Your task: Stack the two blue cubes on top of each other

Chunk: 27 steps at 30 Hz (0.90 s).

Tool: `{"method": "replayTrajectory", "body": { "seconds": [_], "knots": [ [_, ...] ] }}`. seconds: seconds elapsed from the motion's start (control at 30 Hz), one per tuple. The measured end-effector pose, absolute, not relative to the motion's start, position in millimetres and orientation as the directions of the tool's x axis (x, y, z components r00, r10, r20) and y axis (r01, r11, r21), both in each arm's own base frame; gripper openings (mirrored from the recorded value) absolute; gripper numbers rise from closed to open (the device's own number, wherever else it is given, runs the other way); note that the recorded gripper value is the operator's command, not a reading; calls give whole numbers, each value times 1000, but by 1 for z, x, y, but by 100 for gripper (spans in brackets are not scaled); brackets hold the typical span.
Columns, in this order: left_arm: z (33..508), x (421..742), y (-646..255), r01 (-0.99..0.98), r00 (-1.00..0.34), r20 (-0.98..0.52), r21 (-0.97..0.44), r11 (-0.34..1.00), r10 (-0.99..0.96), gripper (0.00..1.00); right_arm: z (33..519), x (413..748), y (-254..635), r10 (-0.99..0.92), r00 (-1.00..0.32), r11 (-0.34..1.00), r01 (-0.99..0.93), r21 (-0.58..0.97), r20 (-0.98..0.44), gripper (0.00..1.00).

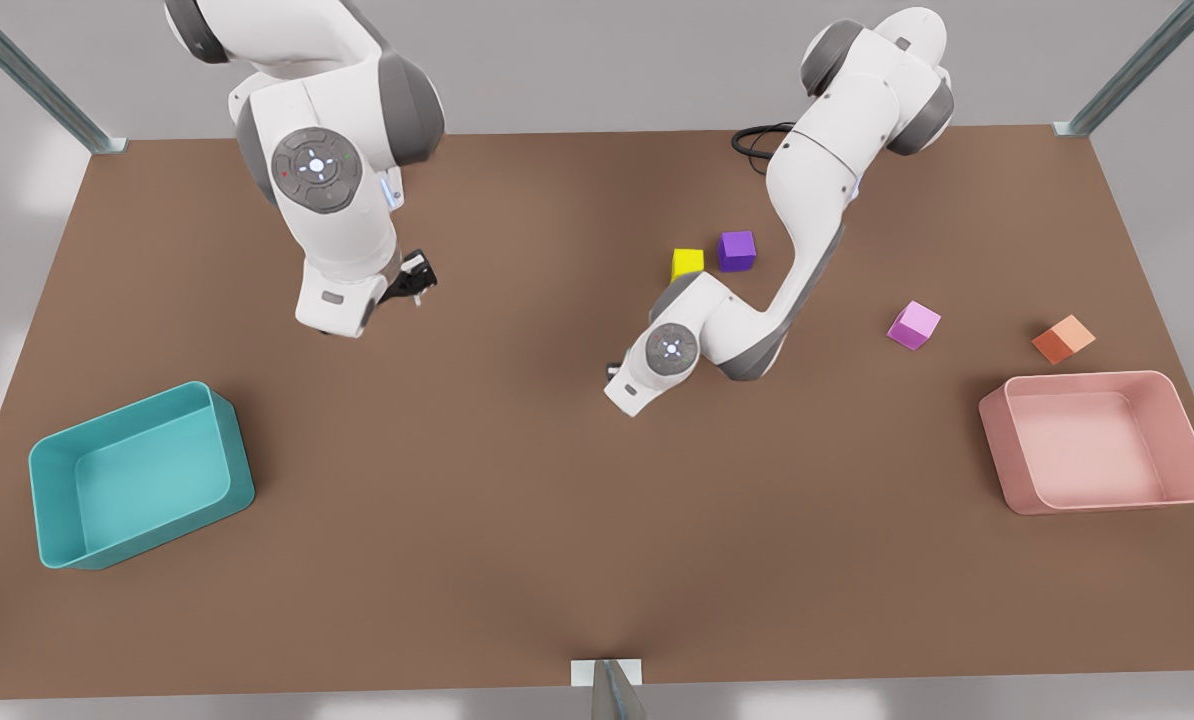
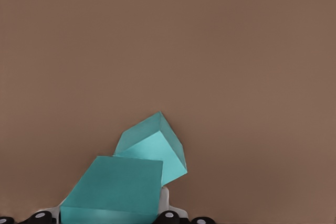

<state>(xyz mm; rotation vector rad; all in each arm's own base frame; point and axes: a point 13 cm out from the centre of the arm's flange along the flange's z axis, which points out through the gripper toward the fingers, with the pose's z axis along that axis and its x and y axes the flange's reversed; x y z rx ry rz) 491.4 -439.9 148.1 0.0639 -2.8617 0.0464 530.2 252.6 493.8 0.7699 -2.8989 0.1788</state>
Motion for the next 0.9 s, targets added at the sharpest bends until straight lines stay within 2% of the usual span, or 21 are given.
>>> {"method": "replayTrajectory", "body": {
  "seconds": [0.07, 0.27, 0.3, 0.33, 0.43, 0.67, 0.83, 0.87, 0.9],
  "knots": [
    [143, 483, -445, -91, -955, 284, -16, 996, -83, 52, 501, 524, 255, -470, -869, 871, -485, -77, 155, 100],
    [138, 487, -453, -218, -940, 271, -8, 976, -208, 52, 496, 516, 254, -420, -890, 895, -439, -83, 179, 100],
    [136, 487, -453, -236, -936, 270, -7, 972, -225, 69, 495, 516, 252, -409, -894, 899, -429, -87, 182, 100],
    [133, 488, -454, -253, -932, 270, -6, 967, -242, 100, 494, 516, 250, -399, -898, 903, -420, -93, 184, 100],
    [131, 492, -454, -302, -919, 268, -4, 953, -290, 100, 492, 530, 246, -362, -915, 916, -384, -112, 176, 100],
    [138, 500, -451, -381, -893, 260, 2, 925, -368, 100, 485, 527, 246, -329, -926, 929, -353, -112, 185, 100],
    [206, 519, -440, -418, -890, 210, -22, 908, -405, 100, 482, 528, 247, -311, -933, 935, -334, -116, 179, 100],
    [230, 531, -434, -430, -888, 198, -32, 902, -416, 100, 482, 529, 246, -306, -935, 937, -329, -116, 178, 100],
    [270, 561, -414, -458, -878, 181, -56, 887, -442, 100, 481, 529, 246, -303, -936, 938, -326, -117, 178, 100]
  ]
}}
